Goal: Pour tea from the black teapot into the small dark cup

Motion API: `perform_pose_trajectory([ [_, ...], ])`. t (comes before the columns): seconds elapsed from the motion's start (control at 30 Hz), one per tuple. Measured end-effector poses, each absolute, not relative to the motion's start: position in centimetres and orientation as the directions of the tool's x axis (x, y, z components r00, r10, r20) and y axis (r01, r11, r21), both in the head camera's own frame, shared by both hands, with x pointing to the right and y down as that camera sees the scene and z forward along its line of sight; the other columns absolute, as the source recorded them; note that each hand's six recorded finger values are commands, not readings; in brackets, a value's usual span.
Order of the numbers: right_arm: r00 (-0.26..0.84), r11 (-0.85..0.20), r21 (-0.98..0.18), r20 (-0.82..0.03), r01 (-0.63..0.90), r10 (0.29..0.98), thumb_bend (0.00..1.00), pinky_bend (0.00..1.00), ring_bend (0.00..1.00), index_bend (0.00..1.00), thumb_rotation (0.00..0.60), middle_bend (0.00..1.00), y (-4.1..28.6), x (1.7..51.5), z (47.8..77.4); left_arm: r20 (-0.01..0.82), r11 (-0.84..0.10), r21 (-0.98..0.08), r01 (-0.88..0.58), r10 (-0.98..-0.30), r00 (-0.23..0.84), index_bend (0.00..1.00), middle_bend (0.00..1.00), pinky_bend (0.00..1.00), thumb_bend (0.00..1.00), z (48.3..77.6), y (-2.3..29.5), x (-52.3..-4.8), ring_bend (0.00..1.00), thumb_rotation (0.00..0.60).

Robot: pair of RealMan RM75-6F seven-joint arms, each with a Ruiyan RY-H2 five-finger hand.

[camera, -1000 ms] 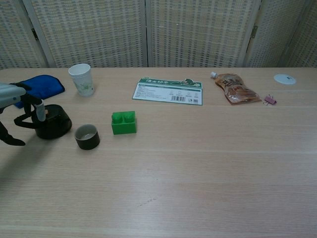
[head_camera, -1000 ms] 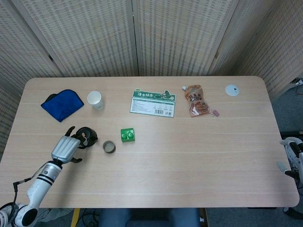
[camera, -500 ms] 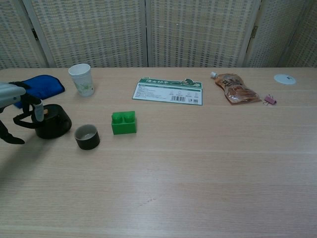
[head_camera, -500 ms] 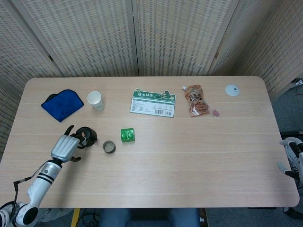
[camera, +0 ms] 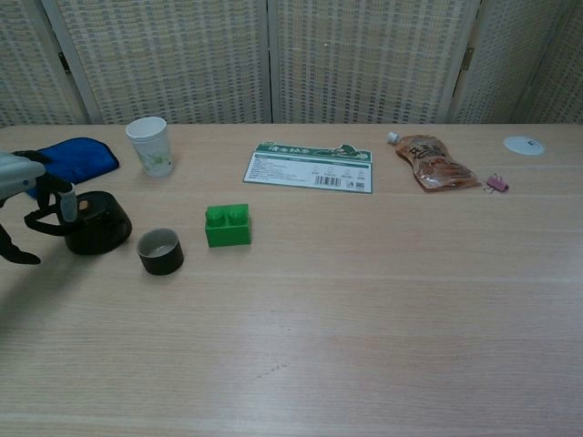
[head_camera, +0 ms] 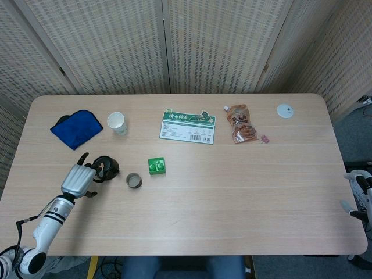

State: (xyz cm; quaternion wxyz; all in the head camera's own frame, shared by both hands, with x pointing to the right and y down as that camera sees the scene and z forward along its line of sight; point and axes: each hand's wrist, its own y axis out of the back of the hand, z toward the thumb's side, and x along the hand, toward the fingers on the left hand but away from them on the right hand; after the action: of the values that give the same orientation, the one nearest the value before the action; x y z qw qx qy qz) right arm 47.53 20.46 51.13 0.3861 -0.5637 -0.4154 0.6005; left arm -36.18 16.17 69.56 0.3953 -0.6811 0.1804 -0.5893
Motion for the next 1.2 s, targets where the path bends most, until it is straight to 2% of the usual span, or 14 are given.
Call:
perform_pose_trajectory([
  [1.2,-0.075,-0.364,-0.931,-0.364,0.005,0.928,0.12,0.30,0.26,0.34,0.600,0.30,20.7,47.6,51.4,0.707,-0.655,-0.707,0.268,-0.663,0.244,0.50,0.48,0.00,0.04,71.1,17.8,-36.3,0.44,0.600],
])
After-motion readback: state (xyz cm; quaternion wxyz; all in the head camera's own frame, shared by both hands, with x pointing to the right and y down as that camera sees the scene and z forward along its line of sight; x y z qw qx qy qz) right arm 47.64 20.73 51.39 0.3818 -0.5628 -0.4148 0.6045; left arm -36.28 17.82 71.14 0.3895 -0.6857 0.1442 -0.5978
